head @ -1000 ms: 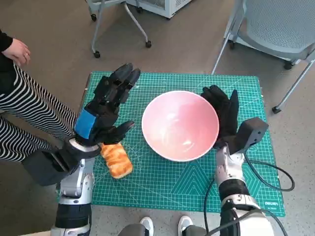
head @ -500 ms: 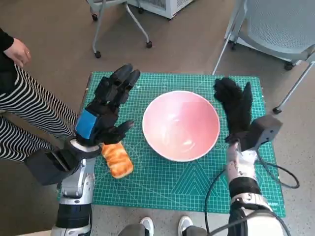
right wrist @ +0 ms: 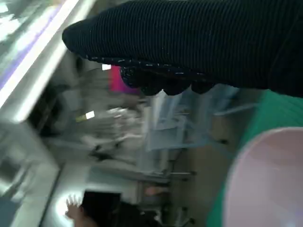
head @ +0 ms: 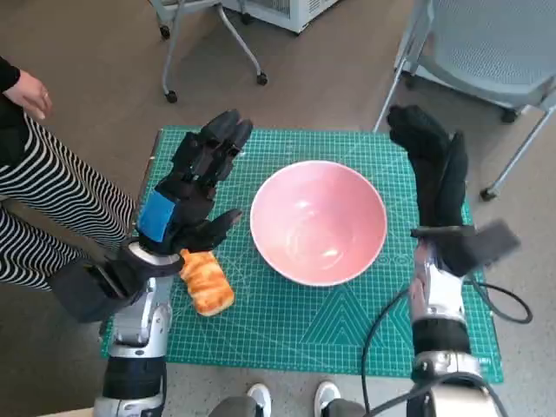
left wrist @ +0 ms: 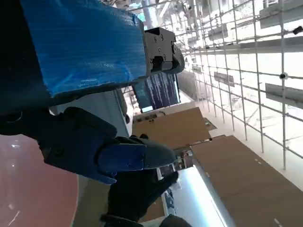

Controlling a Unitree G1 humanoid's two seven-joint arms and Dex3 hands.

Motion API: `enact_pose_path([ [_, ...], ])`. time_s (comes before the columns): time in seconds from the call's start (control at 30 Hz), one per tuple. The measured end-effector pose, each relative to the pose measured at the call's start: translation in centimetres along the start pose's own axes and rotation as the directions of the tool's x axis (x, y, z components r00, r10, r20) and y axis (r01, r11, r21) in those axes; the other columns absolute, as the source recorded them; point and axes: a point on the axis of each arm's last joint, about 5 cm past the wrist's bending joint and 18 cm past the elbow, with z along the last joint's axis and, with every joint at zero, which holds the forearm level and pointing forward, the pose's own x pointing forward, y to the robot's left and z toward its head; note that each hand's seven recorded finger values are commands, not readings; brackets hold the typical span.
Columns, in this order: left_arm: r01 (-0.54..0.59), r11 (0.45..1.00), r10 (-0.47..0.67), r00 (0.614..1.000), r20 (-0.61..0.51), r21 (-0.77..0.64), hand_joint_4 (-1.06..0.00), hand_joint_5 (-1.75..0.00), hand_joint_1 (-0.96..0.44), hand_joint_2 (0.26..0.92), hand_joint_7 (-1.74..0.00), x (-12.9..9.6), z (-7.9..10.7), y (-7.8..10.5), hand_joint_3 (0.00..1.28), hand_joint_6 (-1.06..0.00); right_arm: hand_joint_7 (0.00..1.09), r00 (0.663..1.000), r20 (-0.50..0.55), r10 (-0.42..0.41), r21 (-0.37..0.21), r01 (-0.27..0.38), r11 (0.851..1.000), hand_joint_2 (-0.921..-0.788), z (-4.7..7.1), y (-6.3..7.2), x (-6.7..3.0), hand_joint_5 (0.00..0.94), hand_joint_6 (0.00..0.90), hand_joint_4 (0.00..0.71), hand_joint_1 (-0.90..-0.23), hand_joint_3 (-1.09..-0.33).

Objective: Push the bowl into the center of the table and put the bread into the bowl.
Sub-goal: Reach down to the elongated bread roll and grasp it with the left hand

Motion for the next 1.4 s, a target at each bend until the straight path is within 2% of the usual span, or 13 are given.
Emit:
enact_pose_path([
  [0.2,0.048,0.998,-0.048,0.999,0.014,0.035,-0.08,-0.19,-0.50,0.921,-0.48,0.7,0.5,0.7,0.33,0.00,0.61,0.993,0.066,0.099,0.014,-0.101,0.995,-0.921,1.5,1.2,0.13,0.005,0.018,0.167,-0.718,-0.761],
  [0.4,0.100,0.989,-0.103,0.994,0.021,0.104,-0.08,-0.20,-0.48,0.920,-0.49,1.2,1.6,2.2,0.31,0.00,0.62,0.985,0.095,0.145,0.005,-0.146,0.989,-0.921,2.6,1.5,0.28,0.007,0.016,0.172,-0.719,-0.760],
  [0.57,0.121,0.982,-0.127,0.991,0.032,0.145,-0.09,-0.20,-0.46,0.921,-0.51,1.6,2.3,3.1,0.29,0.00,0.63,0.983,0.097,0.157,0.002,-0.158,0.987,-0.921,2.9,1.5,0.27,0.006,0.005,0.172,-0.721,-0.758],
  [0.87,0.176,0.951,-0.179,0.984,-0.012,0.255,-0.10,-0.20,-0.44,0.921,-0.54,1.9,3.4,5.9,0.24,0.00,0.63,0.978,0.109,0.178,-0.029,-0.176,0.984,-0.921,3.6,1.3,0.49,0.006,-0.001,0.173,-0.730,-0.756],
  [1.13,0.232,0.908,-0.228,0.972,-0.051,0.350,-0.11,-0.19,-0.42,0.912,-0.49,1.6,4.3,7.4,0.20,0.00,0.63,0.978,0.106,0.179,-0.043,-0.175,0.984,-0.921,3.7,1.0,0.51,0.006,-0.001,0.174,-0.732,-0.757],
  [1.4,0.371,0.799,-0.333,0.928,-0.166,0.473,-0.13,-0.18,-0.37,0.805,-0.53,1.8,6.4,9.6,0.12,0.00,0.63,0.980,0.101,0.169,-0.043,-0.166,0.985,-0.921,3.6,1.0,0.41,0.005,-0.001,0.175,-0.730,-0.757],
])
